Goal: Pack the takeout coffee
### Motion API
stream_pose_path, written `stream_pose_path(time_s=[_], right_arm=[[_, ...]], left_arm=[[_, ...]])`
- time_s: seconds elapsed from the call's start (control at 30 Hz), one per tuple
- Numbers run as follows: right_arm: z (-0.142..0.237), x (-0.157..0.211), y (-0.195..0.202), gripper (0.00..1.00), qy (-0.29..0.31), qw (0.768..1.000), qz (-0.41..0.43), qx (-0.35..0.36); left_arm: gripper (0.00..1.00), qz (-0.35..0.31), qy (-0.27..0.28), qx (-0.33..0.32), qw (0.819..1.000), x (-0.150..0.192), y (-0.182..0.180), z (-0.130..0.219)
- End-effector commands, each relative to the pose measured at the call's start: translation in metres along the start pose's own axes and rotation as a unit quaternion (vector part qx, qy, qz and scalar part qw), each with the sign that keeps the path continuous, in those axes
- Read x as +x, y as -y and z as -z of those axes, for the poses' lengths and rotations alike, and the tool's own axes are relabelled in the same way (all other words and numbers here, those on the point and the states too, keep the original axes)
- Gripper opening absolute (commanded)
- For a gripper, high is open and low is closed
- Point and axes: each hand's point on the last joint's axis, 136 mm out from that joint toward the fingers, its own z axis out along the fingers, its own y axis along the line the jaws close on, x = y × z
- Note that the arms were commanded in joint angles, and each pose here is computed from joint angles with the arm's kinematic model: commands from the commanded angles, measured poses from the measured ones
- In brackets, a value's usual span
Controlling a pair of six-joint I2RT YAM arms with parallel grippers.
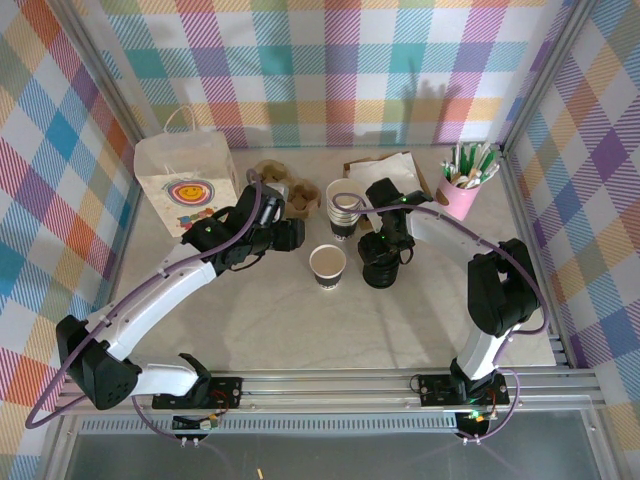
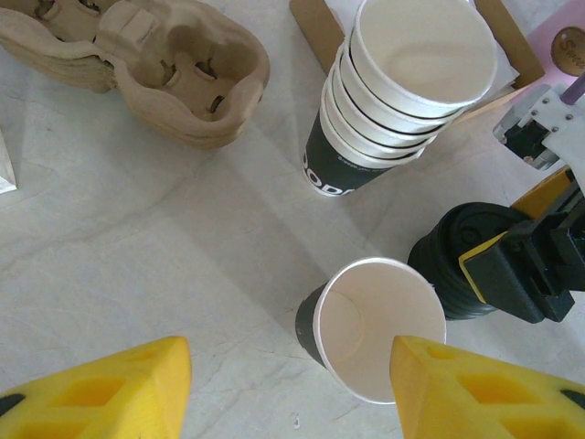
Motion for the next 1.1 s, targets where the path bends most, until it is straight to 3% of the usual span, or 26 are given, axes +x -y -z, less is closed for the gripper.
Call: stream_pose_path(time_s=[0.0,0.37,1.07], right_arm=[[-0.001,0.002,-0.001,0.75,-0.011,1.000,0.001,-0.006],[0.006,0.002,-0.001,0.69,-0.005,1.000,-0.004,-0.006],[0.021,0.002,0.001,0.67,0.016,1.000,-0.009,-0.001]], left_arm=[[0.59,0.004,0.019,0.009,1.000,-0.014,0.005,0.006],[0.59,0.004,0.023,0.008,1.000,-0.015,0.004,0.007],[0.59,0.005,0.029,0.012,1.000,-0.017,0.005,0.009]])
